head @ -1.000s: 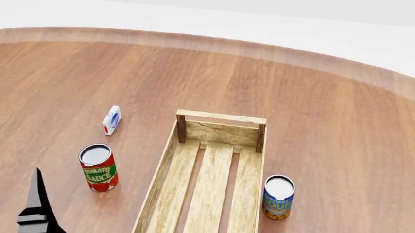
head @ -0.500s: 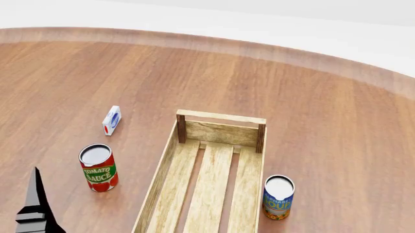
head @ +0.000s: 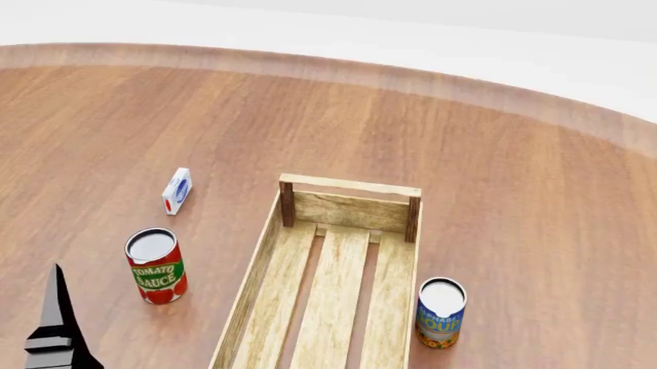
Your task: Pick up the butter and put it in the tray.
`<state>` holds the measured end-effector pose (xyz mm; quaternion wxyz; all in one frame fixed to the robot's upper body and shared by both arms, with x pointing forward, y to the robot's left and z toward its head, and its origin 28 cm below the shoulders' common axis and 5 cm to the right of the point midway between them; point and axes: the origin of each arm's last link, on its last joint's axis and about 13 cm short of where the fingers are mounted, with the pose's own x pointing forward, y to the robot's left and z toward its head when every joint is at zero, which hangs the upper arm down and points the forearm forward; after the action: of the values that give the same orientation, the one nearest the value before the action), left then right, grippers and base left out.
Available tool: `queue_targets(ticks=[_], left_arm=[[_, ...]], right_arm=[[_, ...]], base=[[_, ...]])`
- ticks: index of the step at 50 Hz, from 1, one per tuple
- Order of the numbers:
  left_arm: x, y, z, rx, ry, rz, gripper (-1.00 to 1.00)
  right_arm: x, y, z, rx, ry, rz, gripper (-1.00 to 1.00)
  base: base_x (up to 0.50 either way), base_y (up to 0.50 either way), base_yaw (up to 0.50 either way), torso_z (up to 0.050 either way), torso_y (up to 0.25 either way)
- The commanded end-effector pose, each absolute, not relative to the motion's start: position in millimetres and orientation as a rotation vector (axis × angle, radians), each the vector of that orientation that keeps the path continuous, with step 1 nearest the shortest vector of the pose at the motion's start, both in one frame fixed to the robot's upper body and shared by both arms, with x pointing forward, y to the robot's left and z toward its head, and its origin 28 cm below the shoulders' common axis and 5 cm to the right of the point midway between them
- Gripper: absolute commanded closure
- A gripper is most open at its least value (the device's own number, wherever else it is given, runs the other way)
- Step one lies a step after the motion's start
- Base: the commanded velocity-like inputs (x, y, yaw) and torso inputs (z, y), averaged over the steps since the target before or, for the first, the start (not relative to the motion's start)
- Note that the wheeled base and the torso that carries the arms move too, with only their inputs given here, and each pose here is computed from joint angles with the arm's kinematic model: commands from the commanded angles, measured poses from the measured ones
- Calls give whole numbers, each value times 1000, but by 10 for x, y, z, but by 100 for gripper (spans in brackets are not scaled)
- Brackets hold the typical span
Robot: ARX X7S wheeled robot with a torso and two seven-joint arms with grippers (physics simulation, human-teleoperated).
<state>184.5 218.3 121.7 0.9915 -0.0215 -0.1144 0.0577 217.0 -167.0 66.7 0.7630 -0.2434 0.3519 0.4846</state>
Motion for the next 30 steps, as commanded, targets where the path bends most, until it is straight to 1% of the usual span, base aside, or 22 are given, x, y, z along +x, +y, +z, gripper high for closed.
queue_targets(ticks=[1, 19, 30], left_arm=[[1827, 2182, 1266, -71, -258, 82, -100], [1817, 2197, 1294, -77, -263, 86, -100], [1807, 2192, 1302, -79, -266, 81, -100]], right_arm=[[2136, -1677, 605, -513, 778, 1074, 100], [2067, -1521, 965, -560, 668, 1128, 100], [1986, -1521, 1168, -587, 608, 1124, 100]], base=[[0, 0, 0, 0, 0], [-1, 0, 0, 0, 0], [0, 0, 0, 0, 0]])
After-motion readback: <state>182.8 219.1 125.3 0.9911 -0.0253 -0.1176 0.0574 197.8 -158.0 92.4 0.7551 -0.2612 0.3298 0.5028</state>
